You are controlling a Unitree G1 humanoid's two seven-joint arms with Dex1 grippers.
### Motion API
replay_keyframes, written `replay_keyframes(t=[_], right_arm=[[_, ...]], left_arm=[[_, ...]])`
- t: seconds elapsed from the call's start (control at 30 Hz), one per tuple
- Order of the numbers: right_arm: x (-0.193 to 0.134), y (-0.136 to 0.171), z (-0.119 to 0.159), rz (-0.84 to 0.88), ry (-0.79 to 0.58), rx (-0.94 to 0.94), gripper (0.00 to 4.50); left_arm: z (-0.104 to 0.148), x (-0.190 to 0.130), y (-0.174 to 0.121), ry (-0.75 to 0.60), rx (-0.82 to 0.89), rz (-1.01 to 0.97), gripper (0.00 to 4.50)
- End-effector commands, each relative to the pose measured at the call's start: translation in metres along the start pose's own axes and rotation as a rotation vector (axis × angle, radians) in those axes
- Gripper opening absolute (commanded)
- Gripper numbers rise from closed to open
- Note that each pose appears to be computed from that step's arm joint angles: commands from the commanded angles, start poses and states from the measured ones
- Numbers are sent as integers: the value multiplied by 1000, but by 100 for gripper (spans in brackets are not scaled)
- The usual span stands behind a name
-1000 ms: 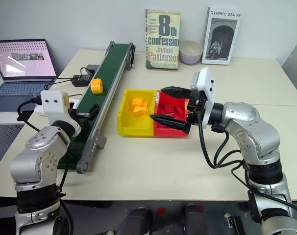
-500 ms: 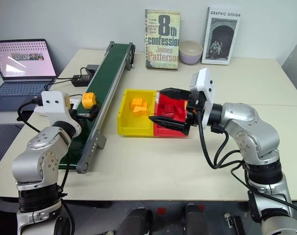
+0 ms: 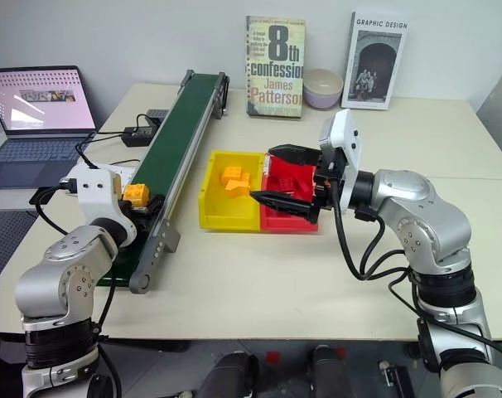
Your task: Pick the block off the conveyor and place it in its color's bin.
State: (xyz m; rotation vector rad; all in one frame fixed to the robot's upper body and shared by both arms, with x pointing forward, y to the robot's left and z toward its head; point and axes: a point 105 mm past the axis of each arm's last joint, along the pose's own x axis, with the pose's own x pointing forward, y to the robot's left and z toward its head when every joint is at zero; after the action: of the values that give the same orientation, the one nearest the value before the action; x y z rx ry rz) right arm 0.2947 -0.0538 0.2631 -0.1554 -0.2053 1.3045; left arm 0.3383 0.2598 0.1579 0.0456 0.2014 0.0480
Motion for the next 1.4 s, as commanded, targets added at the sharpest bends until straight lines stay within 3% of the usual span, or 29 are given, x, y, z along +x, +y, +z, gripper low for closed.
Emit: replay_keyframes(t=[0.03, 0.2, 0.37, 0.53, 0.67, 0.9, 1.07, 1.4], right_arm=[[-1, -2, 13, -6, -39, -50, 450], [-2, -2, 12, -7, -45, -46, 450], [-2, -2, 12, -7, -52, -42, 450], [-3, -3, 11, -16, -43, -56, 450], [-7, -3, 11, -41, -27, -75, 450], [-13, -9, 2, -184, 65, -158, 450], [-22, -15, -4, -280, 110, -175, 450], [-29, -7, -8, -355, 119, -163, 450]], left_arm=[[11, -14, 8, -22, 15, 19, 241], [6, -26, 9, 9, 15, 20, 156], [9, -31, 12, 9, 23, 26, 153], [34, -27, 8, -53, 82, -7, 153], [60, -19, -16, -107, 112, -138, 153], [88, -2, -91, -176, 226, -578, 153], [86, 16, -115, -162, 298, -732, 153], [75, 52, -129, -138, 360, -824, 153]])
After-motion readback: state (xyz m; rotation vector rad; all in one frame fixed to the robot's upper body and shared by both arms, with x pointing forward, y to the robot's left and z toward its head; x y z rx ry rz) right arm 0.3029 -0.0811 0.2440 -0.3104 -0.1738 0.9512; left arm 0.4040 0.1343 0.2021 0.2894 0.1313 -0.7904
